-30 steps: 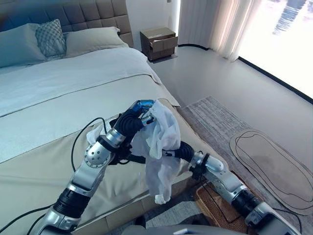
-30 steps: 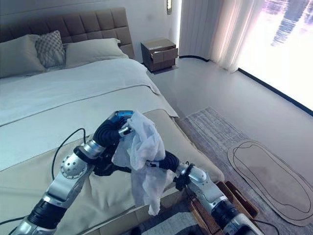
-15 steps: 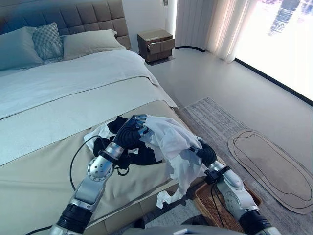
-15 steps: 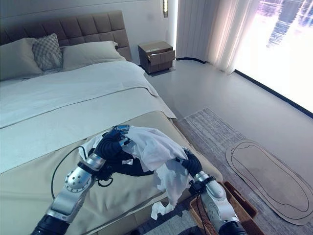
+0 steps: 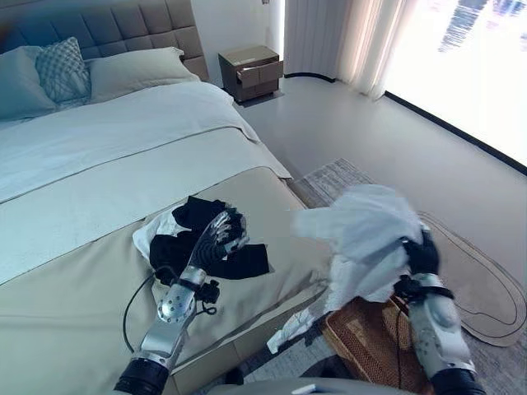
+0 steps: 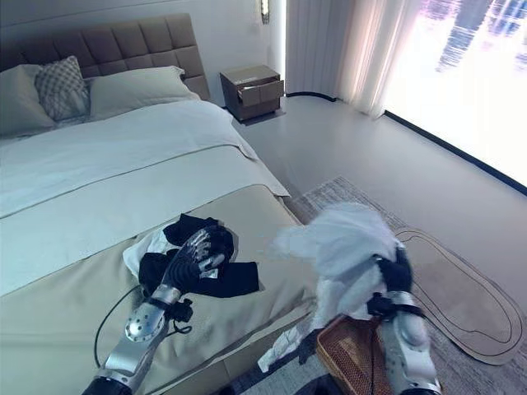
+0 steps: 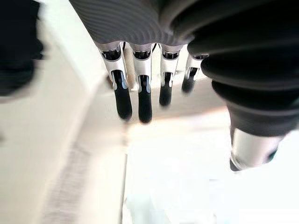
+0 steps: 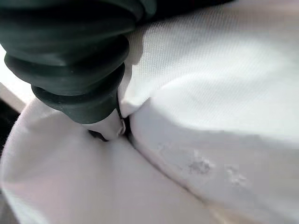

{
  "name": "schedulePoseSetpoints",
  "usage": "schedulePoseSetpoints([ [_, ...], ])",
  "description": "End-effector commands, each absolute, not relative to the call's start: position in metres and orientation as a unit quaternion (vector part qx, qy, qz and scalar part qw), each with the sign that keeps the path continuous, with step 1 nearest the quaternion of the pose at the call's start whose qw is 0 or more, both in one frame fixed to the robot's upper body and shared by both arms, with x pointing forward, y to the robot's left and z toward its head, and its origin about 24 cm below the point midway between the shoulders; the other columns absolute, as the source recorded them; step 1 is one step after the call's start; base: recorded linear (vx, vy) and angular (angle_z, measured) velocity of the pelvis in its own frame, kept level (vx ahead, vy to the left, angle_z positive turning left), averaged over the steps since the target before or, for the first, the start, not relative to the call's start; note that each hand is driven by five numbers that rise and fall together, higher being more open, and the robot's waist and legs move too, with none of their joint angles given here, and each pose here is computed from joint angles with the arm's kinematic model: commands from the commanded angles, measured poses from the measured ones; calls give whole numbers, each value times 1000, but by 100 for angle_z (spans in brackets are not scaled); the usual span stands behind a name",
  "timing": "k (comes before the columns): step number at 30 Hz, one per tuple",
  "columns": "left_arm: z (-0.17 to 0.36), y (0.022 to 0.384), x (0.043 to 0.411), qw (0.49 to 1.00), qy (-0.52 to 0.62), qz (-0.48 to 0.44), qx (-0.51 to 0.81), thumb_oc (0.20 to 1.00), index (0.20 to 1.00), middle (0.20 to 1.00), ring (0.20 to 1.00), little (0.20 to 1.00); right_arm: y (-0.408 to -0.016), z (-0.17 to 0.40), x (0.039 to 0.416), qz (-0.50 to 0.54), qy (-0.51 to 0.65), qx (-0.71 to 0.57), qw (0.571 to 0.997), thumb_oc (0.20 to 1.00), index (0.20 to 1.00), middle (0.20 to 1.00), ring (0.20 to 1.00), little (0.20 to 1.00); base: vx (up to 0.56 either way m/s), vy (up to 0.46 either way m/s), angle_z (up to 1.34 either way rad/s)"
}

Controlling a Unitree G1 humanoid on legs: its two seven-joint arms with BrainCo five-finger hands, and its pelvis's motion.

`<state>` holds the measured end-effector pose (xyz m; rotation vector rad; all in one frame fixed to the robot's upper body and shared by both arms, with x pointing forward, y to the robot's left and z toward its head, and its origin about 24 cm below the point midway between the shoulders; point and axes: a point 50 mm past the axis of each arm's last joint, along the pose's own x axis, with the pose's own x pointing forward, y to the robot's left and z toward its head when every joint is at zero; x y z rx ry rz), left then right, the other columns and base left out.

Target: Pick up clothes into the bucket

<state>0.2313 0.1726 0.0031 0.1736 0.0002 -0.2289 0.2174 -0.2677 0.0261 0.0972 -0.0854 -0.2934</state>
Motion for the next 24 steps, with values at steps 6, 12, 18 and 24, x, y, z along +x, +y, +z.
schedulePoseSetpoints([
  [6,2,188,233,991,0,-99,93,1000,1000,1000,1000,1000,-315,90,214,-257,-200,-23,945,200,200,200,200,200,-3,4,-11],
  [12,-5,203,224,994,19,-66,83,1000,1000,1000,1000,1000,-336,125,200,-283,-263,-58,921,200,200,200,200,200,-10,5,-4],
  [18,-5,213,219,997,19,-38,71,1000,1000,1000,1000,1000,-339,143,191,-284,-304,-65,907,200,200,200,200,200,-7,2,-9],
  [24,-3,215,219,997,13,-31,65,1000,1000,1000,1000,1000,-341,138,193,-286,-284,-74,912,200,200,200,200,200,-1,1,-1],
])
